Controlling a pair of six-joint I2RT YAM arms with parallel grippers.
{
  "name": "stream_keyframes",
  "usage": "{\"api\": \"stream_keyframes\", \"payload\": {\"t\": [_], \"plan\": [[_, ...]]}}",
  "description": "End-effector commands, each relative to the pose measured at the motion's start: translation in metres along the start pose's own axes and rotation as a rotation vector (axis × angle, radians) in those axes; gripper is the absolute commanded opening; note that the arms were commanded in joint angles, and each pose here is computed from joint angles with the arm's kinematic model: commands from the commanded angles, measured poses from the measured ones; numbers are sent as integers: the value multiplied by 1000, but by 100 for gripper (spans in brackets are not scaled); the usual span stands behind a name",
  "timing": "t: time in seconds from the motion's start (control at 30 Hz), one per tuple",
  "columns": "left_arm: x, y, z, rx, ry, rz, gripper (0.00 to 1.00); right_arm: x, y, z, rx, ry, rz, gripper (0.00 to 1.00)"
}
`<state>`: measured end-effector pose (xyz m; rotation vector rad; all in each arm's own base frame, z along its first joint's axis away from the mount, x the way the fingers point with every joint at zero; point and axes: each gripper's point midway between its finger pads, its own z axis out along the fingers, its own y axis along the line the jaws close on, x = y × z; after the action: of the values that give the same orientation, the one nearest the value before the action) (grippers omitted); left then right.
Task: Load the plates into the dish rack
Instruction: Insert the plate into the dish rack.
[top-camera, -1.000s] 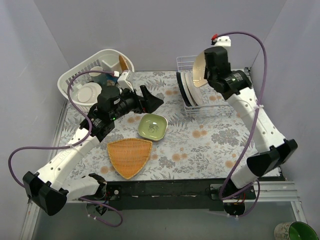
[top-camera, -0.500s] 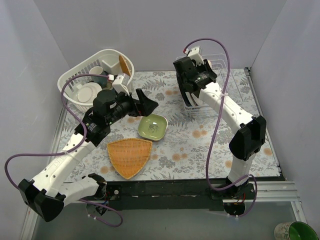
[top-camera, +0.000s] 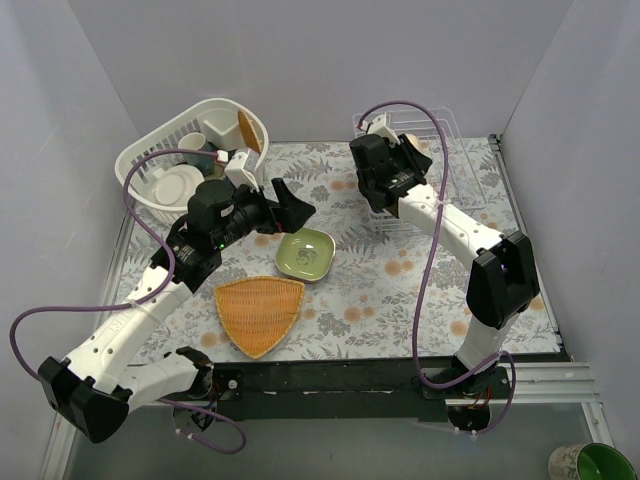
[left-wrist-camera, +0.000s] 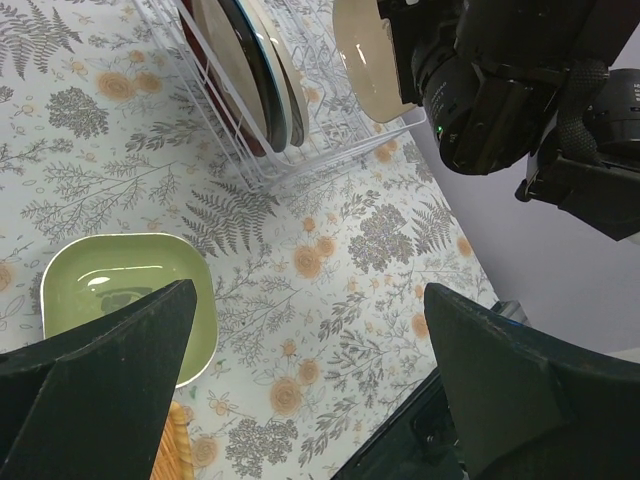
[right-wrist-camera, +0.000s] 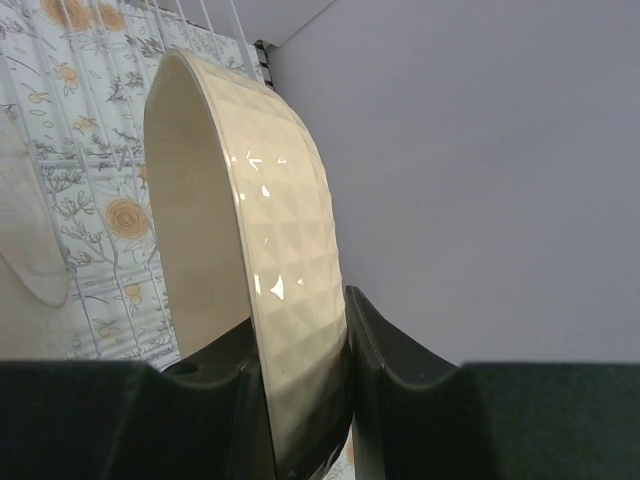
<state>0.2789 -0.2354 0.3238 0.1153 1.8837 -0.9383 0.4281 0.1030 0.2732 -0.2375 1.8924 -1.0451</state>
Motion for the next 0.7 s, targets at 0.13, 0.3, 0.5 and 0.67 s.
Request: {"api": "stream_keyframes", "payload": {"t": [0.13, 0.3, 0.5, 0.67], "plan": [[4, 7, -3, -19, 3, 2, 98, -12, 8, 4, -38, -40, 69, 1], [5, 11, -5, -32, 4, 1, 98, -6, 29, 12, -66, -28, 31, 1], [3, 13, -5, -38, 5, 3, 98, 1, 47, 20, -97, -15, 17, 1], [3, 15, -8, -46, 1, 1, 98, 7, 58, 30, -112, 0, 7, 1]]}}
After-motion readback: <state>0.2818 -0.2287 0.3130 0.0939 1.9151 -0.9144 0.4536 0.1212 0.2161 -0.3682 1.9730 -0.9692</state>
